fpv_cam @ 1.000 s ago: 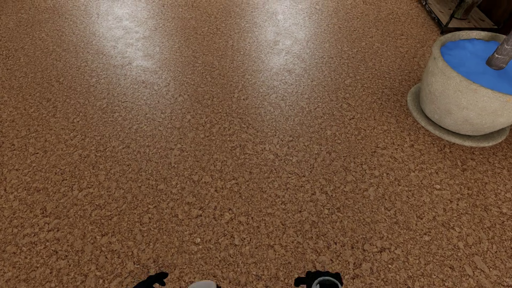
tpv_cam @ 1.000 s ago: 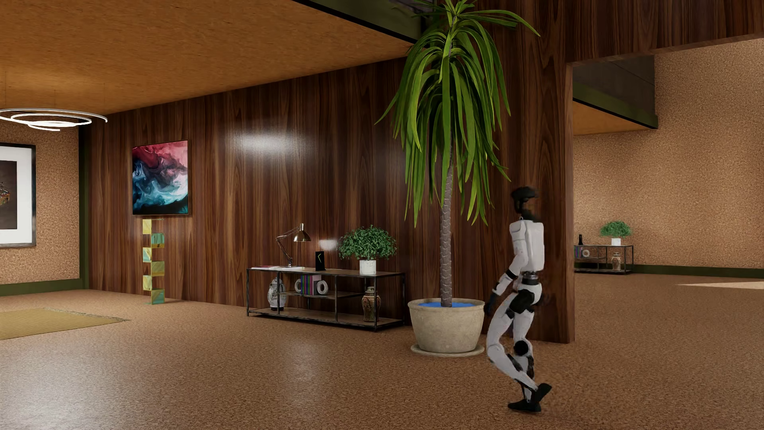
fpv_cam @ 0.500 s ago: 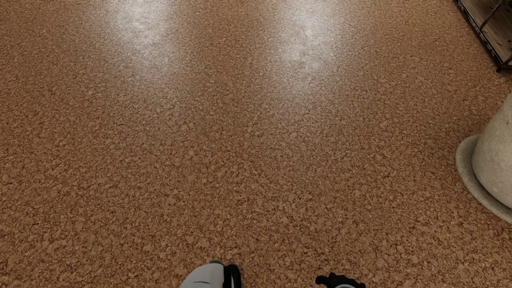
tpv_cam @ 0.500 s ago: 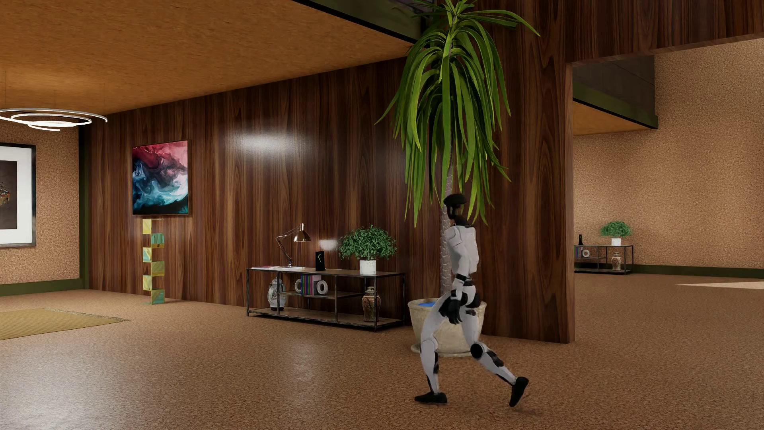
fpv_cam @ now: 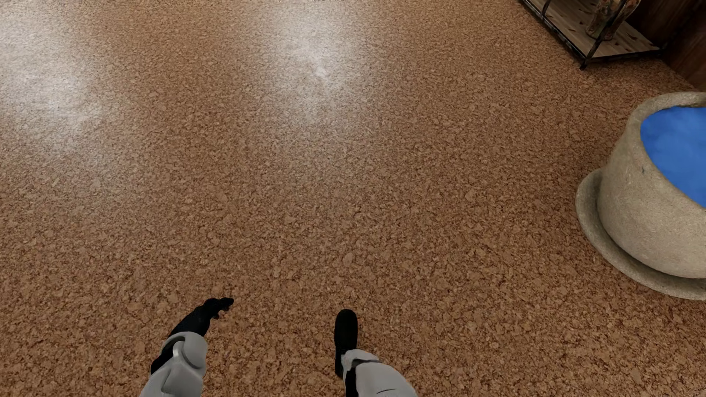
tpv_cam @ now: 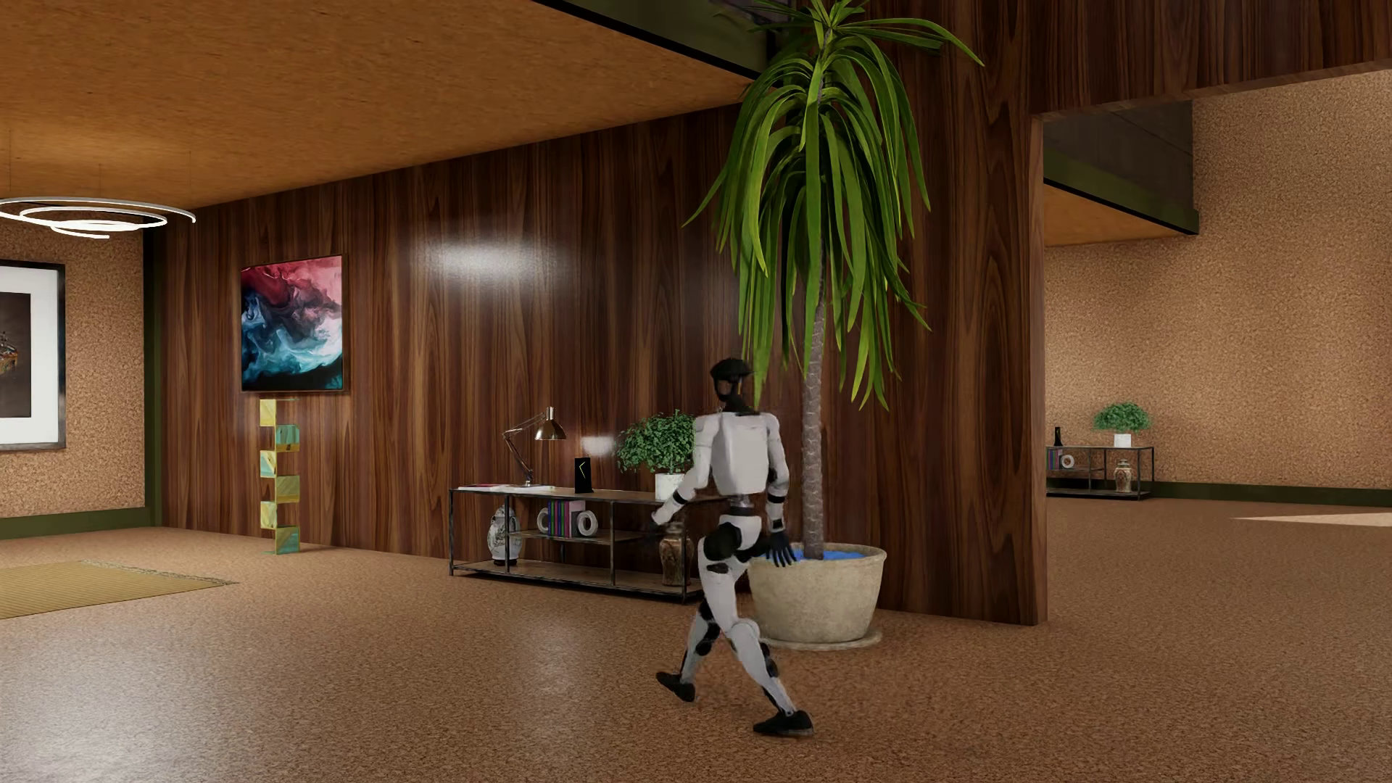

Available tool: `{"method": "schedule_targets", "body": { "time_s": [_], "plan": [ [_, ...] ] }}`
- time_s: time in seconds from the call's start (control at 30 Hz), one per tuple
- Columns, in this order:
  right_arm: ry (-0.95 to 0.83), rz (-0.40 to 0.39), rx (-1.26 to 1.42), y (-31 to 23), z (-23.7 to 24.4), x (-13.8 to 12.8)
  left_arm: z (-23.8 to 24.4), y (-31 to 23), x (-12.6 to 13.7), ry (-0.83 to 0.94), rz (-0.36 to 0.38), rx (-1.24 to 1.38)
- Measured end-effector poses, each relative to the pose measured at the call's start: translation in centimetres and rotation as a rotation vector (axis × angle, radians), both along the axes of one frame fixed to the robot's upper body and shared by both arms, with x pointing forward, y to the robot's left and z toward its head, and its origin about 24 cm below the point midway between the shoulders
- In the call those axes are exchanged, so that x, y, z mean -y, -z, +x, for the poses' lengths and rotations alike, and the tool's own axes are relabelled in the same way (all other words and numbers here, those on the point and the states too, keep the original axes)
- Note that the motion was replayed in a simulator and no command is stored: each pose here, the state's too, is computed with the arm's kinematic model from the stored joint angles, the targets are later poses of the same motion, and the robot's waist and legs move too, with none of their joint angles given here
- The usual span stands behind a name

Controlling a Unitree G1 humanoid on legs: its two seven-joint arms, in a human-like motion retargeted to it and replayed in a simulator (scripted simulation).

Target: Go to the shelves

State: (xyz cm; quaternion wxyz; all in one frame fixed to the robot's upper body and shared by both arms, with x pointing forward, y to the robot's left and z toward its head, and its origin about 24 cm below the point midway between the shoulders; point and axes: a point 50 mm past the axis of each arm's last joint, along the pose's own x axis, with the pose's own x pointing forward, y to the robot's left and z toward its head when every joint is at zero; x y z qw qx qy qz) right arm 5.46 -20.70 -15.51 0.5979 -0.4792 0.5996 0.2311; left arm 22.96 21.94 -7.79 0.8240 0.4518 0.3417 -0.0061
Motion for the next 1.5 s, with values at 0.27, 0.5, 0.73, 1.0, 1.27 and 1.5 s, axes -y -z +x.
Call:
{"method": "schedule_targets", "body": {
  "time_s": [0.27,0.5,0.73,1.0,1.27,1.5],
  "plan": [
    [-0.148,-0.103,0.248,-1.8,8.9,-1.5,-4.2,2.5,2.6,0.087,-0.032,-0.156],
    [-0.577,-0.013,0.910,-12.6,23.5,-7.1,-16.3,6.5,-0.3,-0.250,-0.095,-0.455],
    [-0.459,-0.139,0.851,-12.5,22.9,-2.4,-22.2,7.7,0.7,-0.323,-0.101,-0.650],
    [-0.258,-0.135,0.076,-0.3,4.1,-1.0,-20.2,8.0,3.1,-0.390,-0.092,-0.561],
    [0.084,-0.003,-0.163,0.3,-7.7,-0.7,-2.4,2.3,2.4,0.108,0.037,-0.115],
    [0.398,-0.036,0.125,-0.8,-4.3,0.2,-1.5,1.3,2.2,0.103,0.046,-0.043]
  ]
}}
